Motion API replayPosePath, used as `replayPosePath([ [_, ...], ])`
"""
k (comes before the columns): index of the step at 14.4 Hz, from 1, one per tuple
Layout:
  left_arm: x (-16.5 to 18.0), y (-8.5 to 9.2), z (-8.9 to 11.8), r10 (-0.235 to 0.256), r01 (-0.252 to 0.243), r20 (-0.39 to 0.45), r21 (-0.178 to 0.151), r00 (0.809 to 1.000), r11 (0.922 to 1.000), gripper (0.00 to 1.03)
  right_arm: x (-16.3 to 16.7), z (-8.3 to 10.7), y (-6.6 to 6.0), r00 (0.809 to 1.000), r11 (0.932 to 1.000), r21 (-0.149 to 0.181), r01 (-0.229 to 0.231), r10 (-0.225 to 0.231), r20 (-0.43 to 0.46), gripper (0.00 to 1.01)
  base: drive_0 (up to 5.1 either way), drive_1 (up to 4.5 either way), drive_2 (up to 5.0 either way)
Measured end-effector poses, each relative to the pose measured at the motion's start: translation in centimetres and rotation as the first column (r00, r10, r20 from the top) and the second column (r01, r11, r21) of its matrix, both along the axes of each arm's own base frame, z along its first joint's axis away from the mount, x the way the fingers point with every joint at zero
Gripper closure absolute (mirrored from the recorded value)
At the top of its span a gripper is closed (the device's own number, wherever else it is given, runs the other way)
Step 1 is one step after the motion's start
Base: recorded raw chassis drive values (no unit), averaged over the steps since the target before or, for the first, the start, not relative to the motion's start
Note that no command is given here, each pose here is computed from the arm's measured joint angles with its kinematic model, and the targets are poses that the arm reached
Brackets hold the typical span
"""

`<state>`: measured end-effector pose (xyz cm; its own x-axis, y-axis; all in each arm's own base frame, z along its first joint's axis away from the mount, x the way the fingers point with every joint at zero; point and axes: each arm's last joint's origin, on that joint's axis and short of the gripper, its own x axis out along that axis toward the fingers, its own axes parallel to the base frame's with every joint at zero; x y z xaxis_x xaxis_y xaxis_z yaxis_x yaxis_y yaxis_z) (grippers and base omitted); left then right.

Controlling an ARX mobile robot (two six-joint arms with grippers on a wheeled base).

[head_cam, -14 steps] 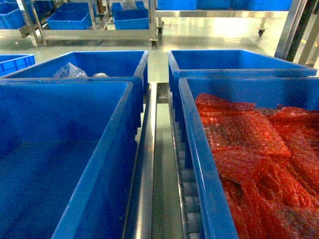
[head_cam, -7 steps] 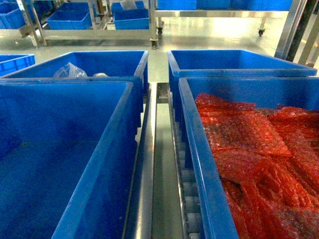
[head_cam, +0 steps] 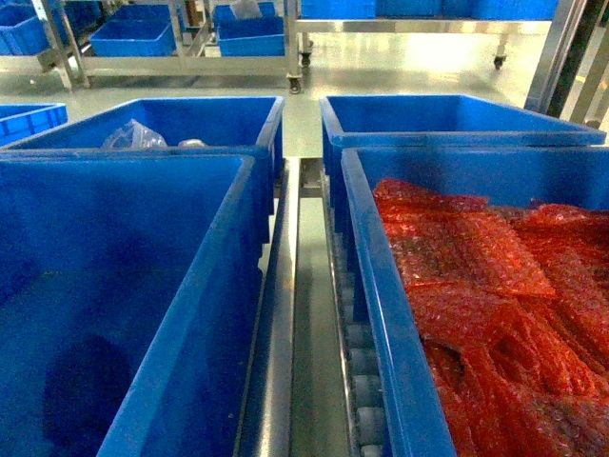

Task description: Pick blue part to blue bin on bottom shelf

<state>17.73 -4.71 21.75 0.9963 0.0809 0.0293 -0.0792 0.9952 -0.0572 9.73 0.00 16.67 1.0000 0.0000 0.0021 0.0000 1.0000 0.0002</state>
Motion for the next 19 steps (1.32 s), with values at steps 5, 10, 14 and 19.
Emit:
replayPosePath([
  [5, -2.0, 2.2, -1.9, -0.071, 0.072, -0.037, 0.038, 0.997, 0.9967, 0.52, 0.0, 0.0, 0.0, 1.000, 1.0000, 0.000, 0.000, 0.000, 0.000, 0.03, 0.0, 0.00, 0.0],
  [10, -3.9, 3.5, -3.4, -0.075, 0.077, -0.037, 0.039, 0.996, 0.9963, 1.01, 0.0, 0.0, 0.0, 1.000, 1.0000, 0.000, 0.000, 0.000, 0.000, 0.03, 0.0, 0.00, 0.0],
  [14, -5.2, 4.7, -4.1, -0.083, 0.084, -0.033, 0.041, 0.996, 0.9956, 1.01, 0.0, 0.0, 0.0, 1.000, 1.0000, 0.000, 0.000, 0.000, 0.000, 0.03, 0.0, 0.00, 0.0],
  [19, -6.1, 4.7, -4.7, -0.081, 0.082, -0.018, 0.042, 0.997, 0.9958, 1.01, 0.0, 0.0, 0.0, 1.000, 1.0000, 0.000, 0.000, 0.000, 0.000, 0.03, 0.0, 0.00, 0.0],
])
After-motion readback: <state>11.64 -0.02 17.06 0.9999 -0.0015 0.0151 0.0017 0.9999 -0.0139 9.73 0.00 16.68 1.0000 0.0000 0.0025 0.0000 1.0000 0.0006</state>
